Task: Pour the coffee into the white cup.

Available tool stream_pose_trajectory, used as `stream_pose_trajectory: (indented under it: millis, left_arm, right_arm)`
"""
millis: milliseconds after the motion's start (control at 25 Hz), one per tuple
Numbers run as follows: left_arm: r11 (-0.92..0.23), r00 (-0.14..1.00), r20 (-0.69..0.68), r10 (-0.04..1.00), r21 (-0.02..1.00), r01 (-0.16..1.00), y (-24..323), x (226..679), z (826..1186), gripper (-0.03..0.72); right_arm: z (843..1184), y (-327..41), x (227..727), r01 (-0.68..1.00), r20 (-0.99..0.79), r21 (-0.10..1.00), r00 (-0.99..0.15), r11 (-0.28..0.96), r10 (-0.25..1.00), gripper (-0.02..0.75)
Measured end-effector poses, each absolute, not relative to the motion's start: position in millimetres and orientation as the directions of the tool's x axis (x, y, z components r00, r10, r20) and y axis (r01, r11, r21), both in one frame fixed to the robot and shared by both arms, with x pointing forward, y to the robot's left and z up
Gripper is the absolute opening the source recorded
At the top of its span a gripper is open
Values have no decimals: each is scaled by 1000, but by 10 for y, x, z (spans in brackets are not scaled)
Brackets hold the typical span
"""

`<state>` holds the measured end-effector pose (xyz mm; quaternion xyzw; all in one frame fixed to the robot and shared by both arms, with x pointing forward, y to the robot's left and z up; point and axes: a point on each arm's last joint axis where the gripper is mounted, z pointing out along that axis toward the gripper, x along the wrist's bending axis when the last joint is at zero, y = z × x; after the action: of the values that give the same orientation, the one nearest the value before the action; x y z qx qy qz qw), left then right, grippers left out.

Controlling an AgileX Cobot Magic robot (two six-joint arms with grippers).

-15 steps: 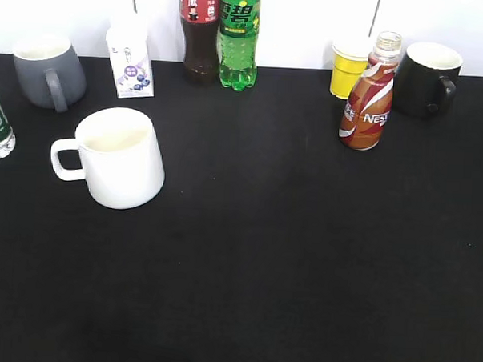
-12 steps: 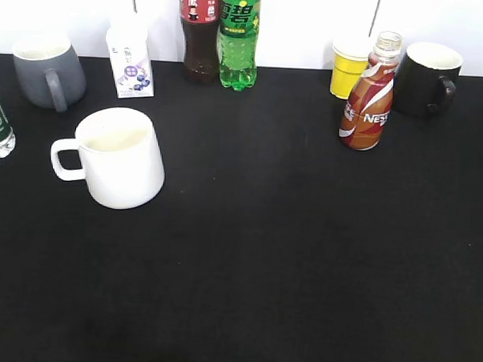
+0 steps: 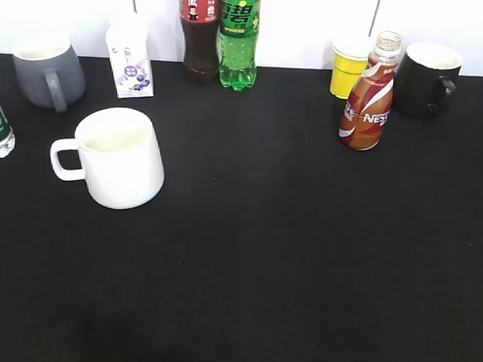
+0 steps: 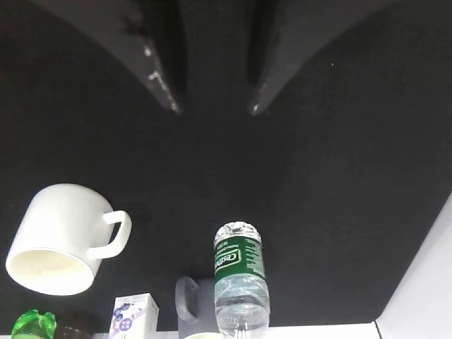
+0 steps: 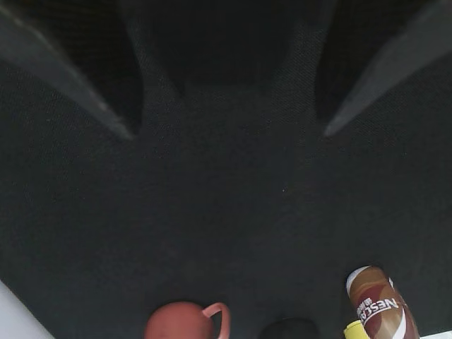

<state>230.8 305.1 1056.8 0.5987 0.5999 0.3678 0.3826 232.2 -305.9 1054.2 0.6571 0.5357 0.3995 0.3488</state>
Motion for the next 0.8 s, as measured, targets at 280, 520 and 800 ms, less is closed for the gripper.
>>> stream_pose_trajectory:
  millis: [280,520,800]
  left_arm:
    - [49,79,-83,993,932,360,2938,2926,10905,279]
    - [117,56,-141,988,943,311,2899,3697,10664,312]
    - [132,108,-178,978,930,343,2729,3897,10085,313]
  right_arm:
    - [10542,-3059,2322,425,151,886,107,-183,983,575]
    - [10542,-3059,2322,425,151,886,107,-183,983,575]
    - [10542,-3059,2322,425,151,886,107,-183,983,575]
